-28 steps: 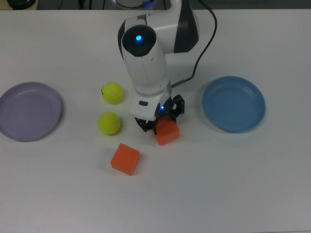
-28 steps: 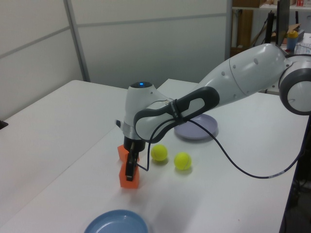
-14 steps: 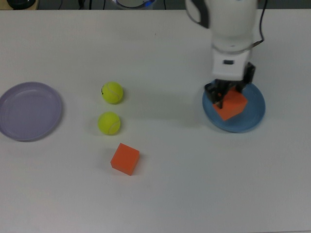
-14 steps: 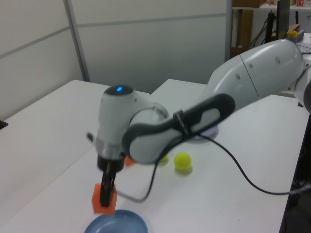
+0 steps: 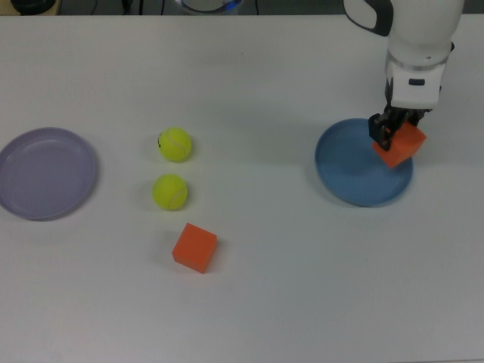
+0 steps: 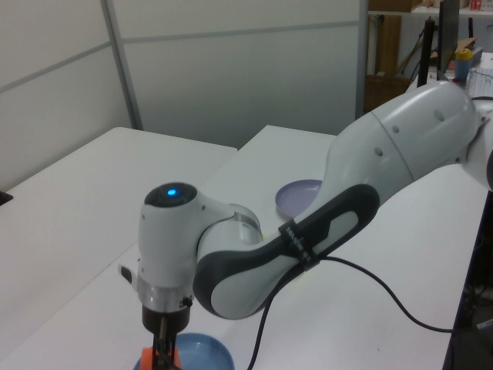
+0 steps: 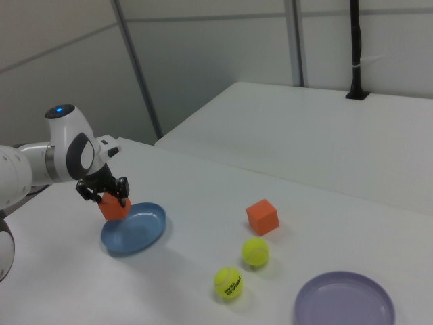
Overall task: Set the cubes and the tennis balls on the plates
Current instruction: 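Lift the orange cube and carry it over the blue plate, then release the cube onto the blue plate and raise the gripper, then move the gripper to the second orange cube and grasp it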
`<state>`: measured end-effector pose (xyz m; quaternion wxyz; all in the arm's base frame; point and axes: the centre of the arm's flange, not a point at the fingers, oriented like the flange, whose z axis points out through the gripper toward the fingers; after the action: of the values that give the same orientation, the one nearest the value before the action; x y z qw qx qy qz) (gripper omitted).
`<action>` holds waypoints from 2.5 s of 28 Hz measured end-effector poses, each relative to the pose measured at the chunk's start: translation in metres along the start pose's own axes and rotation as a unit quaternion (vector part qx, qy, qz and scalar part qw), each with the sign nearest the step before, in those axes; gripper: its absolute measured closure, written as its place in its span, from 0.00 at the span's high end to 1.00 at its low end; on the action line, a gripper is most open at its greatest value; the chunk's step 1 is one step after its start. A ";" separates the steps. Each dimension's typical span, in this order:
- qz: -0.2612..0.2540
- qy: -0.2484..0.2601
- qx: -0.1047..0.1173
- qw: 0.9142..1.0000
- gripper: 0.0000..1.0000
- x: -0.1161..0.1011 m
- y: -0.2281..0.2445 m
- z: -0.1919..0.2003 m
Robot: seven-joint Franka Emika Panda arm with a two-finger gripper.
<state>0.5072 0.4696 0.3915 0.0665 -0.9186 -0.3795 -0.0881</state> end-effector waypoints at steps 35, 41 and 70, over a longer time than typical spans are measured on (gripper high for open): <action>0.195 0.081 -0.036 0.977 1.00 0.007 0.187 -0.085; 0.322 0.091 -0.054 0.941 1.00 -0.020 0.272 -0.097; 0.449 0.094 -0.104 0.882 1.00 -0.062 0.376 -0.012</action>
<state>0.7288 0.1606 0.3687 0.0387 -0.9795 0.0934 -0.1740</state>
